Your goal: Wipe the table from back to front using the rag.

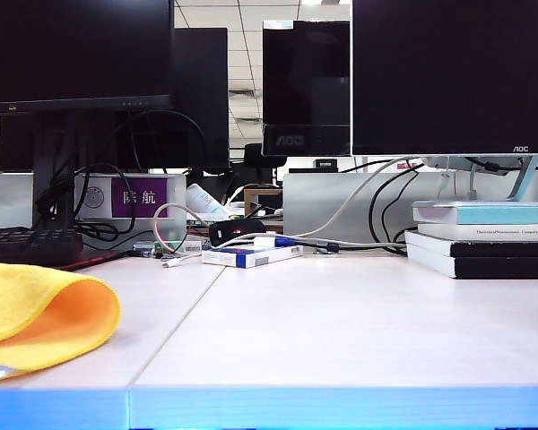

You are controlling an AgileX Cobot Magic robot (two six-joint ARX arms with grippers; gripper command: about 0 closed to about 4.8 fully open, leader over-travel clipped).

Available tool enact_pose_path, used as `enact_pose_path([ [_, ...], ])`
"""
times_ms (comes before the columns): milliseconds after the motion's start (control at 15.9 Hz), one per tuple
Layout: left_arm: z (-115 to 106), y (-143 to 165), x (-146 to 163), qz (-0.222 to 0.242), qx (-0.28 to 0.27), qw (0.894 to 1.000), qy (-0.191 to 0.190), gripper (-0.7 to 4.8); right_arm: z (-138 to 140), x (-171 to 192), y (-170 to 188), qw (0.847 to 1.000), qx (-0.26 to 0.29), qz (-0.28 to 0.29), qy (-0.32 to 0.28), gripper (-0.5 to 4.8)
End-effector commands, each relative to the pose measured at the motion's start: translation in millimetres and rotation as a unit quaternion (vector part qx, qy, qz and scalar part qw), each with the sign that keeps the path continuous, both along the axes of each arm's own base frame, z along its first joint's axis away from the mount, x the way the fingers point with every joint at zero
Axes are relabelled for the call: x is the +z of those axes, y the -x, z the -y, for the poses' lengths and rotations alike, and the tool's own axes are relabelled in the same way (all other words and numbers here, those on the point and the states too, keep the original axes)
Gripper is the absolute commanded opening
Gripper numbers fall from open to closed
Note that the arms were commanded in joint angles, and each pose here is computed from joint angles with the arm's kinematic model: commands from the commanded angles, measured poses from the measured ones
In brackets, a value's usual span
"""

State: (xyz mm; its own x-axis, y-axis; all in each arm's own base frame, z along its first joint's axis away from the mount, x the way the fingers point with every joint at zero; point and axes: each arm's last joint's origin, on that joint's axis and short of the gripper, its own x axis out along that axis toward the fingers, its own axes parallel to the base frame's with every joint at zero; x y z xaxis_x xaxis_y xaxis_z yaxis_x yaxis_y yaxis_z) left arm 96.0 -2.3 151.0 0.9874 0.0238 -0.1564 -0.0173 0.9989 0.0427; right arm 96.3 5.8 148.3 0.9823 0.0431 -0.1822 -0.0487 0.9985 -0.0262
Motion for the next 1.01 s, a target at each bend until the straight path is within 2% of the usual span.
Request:
enact_pose_path([
  [63, 0, 0, -3, -0.010, -0.001, 1.000, -0.001, -0.05, 0, -2, 0, 1.000, -0.003, 0.000, -0.001, -0.01],
  [314, 0, 0, -2, -0.008, 0.000, 1.000, 0.005, -0.05, 0, 1, -1, 1.000, -0.003, 0.011, -0.005, -0.01],
  [503, 0, 2, 13, 0.026, 0.008, 0.998, 0.051, -0.05, 2, 23, 0, 0.994, -0.032, 0.079, -0.066, -0.01],
  [691, -3, 13, 59, 0.090, 0.037, 0.994, 0.059, -0.05, 4, 74, 15, 0.987, -0.060, 0.125, -0.077, -0.01],
  [817, -4, 20, 91, 0.116, 0.051, 0.990, 0.059, -0.05, 6, 112, 25, 0.984, -0.075, 0.145, -0.077, -0.02],
  [942, -4, 18, 118, 0.108, 0.052, 0.991, 0.055, -0.05, 6, 143, 28, 0.982, -0.075, 0.161, -0.068, -0.01],
  [1005, -4, 15, 131, 0.090, 0.052, 0.993, 0.046, -0.05, 6, 166, 27, 0.982, -0.068, 0.168, -0.060, -0.01],
])
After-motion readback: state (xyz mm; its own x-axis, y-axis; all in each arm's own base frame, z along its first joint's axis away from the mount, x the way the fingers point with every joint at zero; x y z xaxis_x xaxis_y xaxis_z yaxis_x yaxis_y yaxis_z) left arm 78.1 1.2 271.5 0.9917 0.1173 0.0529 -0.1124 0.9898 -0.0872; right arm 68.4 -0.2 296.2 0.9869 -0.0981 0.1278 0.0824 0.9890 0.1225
